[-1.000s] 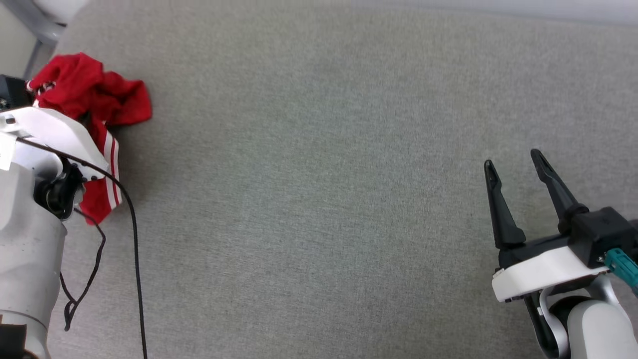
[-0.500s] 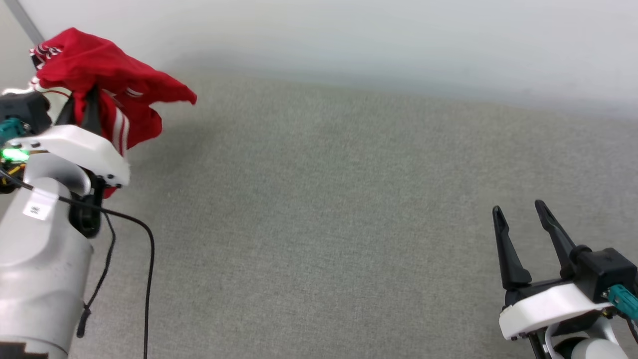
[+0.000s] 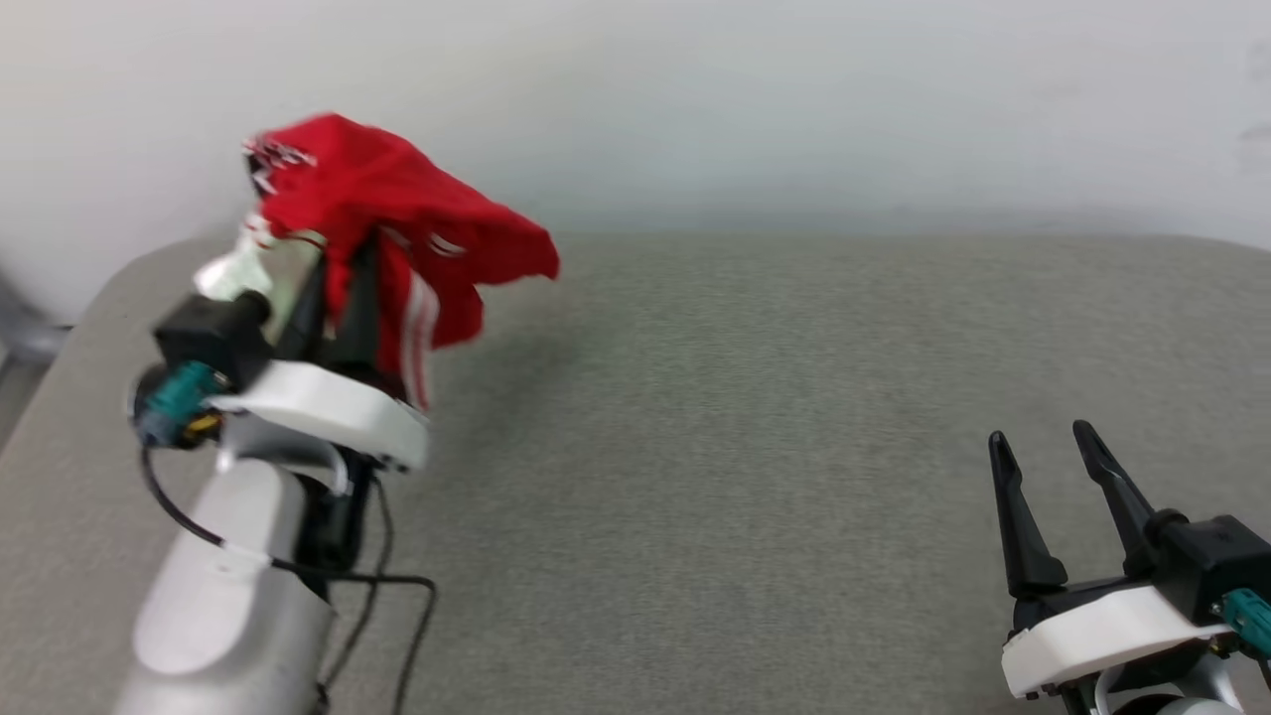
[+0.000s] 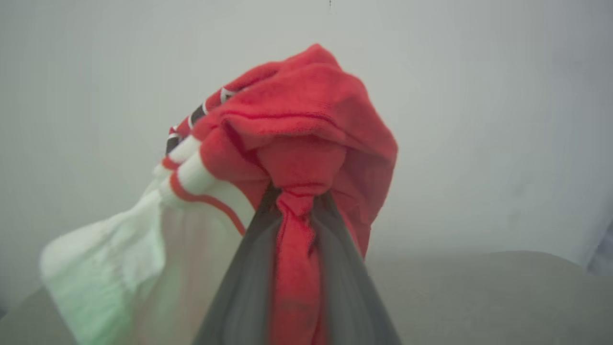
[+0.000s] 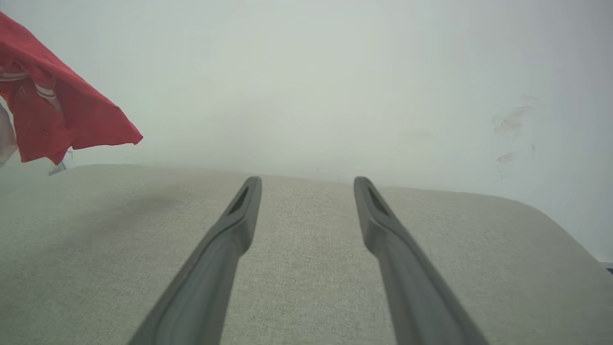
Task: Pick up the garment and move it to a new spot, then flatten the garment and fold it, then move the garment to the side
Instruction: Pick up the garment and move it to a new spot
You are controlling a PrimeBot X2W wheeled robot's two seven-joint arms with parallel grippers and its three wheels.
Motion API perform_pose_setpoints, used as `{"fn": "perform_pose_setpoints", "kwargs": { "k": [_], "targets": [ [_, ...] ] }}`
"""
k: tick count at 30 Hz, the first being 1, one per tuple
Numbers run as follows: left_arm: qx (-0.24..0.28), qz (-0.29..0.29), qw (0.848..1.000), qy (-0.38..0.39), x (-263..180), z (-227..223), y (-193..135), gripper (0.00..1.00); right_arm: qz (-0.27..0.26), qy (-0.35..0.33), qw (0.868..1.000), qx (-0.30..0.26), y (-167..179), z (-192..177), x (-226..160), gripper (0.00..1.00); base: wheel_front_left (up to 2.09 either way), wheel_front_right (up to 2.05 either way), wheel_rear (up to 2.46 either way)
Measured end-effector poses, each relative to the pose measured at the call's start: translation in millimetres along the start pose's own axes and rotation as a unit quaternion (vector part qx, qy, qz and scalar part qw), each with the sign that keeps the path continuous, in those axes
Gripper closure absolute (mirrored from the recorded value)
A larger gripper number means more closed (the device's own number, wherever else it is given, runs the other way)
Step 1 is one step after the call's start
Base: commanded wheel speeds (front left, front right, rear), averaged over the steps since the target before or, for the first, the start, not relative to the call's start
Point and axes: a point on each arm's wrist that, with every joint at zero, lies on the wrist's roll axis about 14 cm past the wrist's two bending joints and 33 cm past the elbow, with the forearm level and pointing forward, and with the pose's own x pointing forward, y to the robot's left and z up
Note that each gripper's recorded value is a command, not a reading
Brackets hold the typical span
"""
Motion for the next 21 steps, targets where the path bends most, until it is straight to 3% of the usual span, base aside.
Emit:
{"fn": "perform_pose_setpoints", "kwargs": {
  "k": [6,12,21],
  "targets": [
    [-0.049,-0.092,0.994,0.018,-1,-25,-81,1.0,-0.042,-0.002,0.999,-0.004,-26,4,-17,0.0,0.0,0.0,0.0],
    [-0.103,-0.179,0.977,0.053,-8,-57,-153,1.0,-0.072,0.017,0.997,-0.01,-45,-8,-22,0.0,0.0,0.0,0.0],
    [-0.145,-0.262,0.939,0.17,-52,-136,-213,1.0,-0.092,0.043,0.995,-0.012,-61,-30,-11,0.0,0.0,0.0,0.0]
  ]
}}
